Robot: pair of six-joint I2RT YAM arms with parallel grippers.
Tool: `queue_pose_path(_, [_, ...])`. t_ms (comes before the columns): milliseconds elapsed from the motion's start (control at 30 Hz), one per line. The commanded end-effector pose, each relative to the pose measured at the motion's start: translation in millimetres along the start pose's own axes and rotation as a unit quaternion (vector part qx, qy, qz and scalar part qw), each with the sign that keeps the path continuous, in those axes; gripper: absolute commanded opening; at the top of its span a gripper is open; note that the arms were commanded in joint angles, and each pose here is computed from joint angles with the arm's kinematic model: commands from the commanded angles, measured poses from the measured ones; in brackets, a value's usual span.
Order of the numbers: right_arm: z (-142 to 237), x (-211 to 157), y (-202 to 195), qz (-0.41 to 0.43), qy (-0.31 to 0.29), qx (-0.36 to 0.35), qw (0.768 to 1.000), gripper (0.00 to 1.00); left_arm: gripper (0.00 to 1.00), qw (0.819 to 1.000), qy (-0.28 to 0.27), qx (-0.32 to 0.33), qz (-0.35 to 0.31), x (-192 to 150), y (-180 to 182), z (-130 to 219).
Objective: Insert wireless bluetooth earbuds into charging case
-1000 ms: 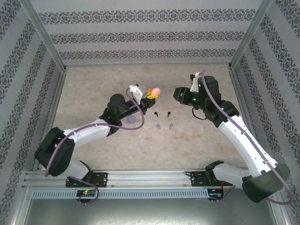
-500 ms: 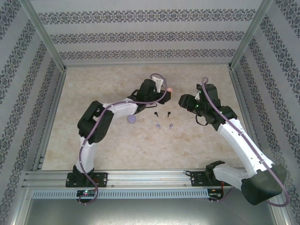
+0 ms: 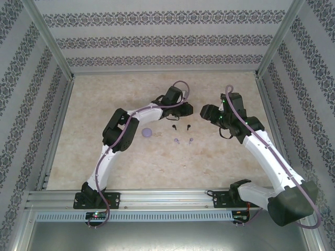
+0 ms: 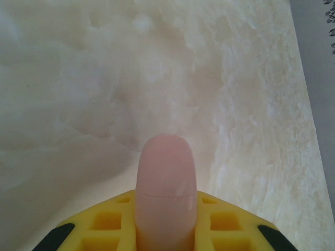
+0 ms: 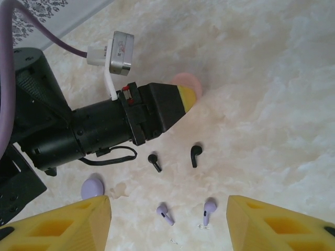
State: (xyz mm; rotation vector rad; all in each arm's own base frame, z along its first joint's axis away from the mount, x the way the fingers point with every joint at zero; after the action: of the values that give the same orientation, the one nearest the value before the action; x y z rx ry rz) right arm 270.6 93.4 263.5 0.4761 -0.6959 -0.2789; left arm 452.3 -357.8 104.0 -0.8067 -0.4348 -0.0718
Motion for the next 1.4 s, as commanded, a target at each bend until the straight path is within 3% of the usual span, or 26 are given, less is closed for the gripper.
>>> queue_pose_path(0, [6,13,8,0.011,-0.017,0.019,1.000,0.62,0.21,0.998,0.042,0.032,0.033,-7,13,-4])
queue_pose_path(400, [12,24,10,-0.001,-0.013,0.038,0.999,0.69,0.36,0.993,0.054,0.091,0.053,-1,25,-1])
queue_pose_path(667, [14,30,16,-0.005,-0.016,0.043,0.999,0.73,0.46,0.994,0.029,0.103,0.019,21,11,31])
queue_pose_path(1000, [-6,4,33,0.028,0.012,0.020,0.999,0.74,0.48,0.989,-0.066,0.116,-0.069,49,-29,127])
queue_pose_path(1367, [-93,-64,106,0.073,0.102,-0.028,0.992,0.74,0.53,0.961,-0.233,0.144,-0.038,48,15,266])
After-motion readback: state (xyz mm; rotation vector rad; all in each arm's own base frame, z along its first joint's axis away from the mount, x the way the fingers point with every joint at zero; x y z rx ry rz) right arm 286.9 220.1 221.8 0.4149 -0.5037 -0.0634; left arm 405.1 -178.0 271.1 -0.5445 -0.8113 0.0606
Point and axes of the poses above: each hand's point on the last joint's axis, 136 mm out from that joint toward the fingers, its own z axis back along the fingers, its own y axis along the line the jaws close on, x = y × z, the point moved 7 cm from there along z, back along the fingers, and after that the axes turned 2 degrees about z, right-handed, at the moved point
